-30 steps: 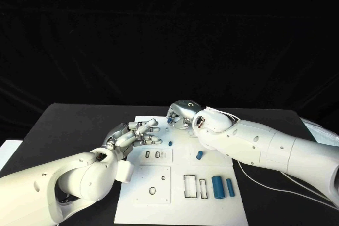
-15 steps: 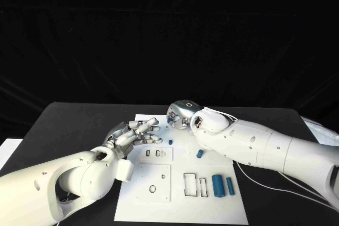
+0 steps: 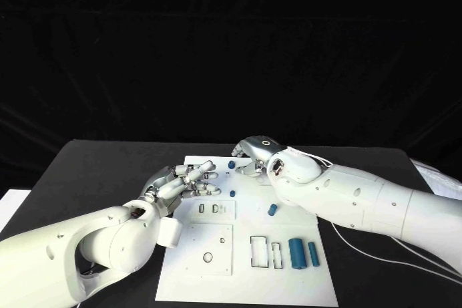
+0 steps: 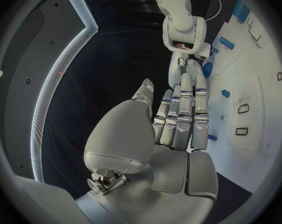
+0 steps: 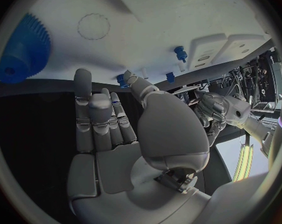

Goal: Assemble the parts on the task board

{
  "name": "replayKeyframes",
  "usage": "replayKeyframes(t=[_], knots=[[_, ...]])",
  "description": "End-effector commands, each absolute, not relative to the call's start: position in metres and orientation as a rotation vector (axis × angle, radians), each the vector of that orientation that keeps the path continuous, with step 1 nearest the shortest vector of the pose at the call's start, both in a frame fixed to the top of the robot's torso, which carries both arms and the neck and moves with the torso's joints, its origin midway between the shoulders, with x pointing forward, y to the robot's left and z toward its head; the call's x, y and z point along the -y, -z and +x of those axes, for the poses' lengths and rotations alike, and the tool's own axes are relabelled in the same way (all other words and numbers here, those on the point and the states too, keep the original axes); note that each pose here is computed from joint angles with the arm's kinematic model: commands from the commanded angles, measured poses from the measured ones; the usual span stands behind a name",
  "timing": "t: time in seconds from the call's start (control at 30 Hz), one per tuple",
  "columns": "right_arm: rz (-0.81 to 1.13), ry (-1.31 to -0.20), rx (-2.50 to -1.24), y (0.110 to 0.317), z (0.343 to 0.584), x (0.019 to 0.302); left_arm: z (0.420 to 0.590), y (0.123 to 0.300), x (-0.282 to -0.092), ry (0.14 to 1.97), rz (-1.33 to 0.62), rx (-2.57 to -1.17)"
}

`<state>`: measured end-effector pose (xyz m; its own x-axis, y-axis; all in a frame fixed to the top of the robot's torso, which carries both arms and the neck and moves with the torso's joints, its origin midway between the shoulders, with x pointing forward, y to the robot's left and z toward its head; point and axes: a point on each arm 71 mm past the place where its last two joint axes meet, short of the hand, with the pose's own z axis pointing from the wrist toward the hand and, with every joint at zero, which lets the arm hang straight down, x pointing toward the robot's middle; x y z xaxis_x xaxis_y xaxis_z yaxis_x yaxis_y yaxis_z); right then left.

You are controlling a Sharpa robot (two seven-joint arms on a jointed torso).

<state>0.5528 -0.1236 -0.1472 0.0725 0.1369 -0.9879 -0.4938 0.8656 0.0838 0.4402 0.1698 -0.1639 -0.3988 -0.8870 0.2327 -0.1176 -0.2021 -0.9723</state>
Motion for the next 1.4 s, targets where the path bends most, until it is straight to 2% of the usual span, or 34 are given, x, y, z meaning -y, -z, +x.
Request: replayKeyframes(t=[0.03, 0.27, 0.57, 0.9, 1.4], knots=[[-0.227, -0.5, -1.393, 0.138, 0.547, 0.137, 0.441, 0.162, -0.171, 1.68, -1.191, -1.447], [-0.07, -0.489, -1.485, 0.122, 0.534, 0.18, 0.441, 0.162, -0.173, 1.68, -1.192, -1.447], [0.062, -0.442, -1.646, 0.126, 0.535, 0.221, 0.441, 0.162, -0.173, 1.678, -1.193, -1.448], [0.07, -0.389, -1.718, 0.132, 0.54, 0.23, 0.441, 0.162, -0.172, 1.697, -1.186, -1.453], [0.036, -0.376, -1.722, 0.138, 0.544, 0.22, 0.441, 0.162, -0.172, 1.693, -1.189, -1.456]])
